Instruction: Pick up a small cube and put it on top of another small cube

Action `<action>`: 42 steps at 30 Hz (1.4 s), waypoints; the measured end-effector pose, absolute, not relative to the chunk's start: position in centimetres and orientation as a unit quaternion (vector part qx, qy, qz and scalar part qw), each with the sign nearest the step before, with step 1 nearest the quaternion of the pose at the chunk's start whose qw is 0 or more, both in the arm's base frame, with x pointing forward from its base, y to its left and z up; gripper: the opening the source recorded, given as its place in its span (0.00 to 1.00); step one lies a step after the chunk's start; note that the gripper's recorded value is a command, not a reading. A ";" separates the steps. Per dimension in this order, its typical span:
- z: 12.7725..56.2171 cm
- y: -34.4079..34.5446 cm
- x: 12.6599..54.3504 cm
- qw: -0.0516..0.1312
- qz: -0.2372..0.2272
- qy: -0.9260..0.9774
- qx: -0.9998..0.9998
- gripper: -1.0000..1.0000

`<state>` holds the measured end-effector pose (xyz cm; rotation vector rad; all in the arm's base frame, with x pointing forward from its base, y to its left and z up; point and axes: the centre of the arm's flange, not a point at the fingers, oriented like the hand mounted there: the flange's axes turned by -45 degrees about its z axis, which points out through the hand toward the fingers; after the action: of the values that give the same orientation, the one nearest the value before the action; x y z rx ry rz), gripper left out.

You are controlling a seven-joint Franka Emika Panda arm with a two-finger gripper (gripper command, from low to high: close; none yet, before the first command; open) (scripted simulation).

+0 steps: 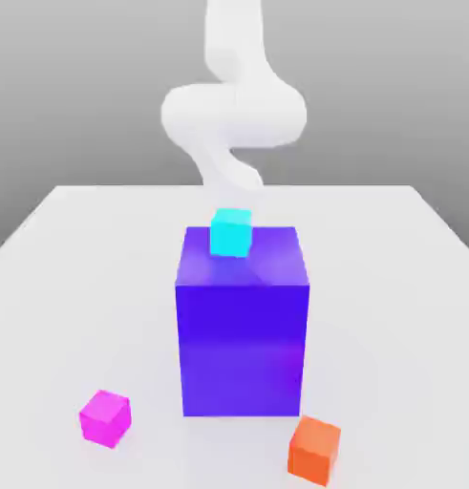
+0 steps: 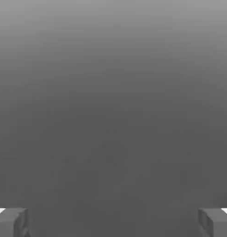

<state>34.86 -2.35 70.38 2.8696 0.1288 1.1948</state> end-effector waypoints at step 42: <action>31.0 -18.8 43.0 0.073 0.069 0.877 0.469 0.50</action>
<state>43.02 -18.84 30.99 1.4096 2.6352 0.2086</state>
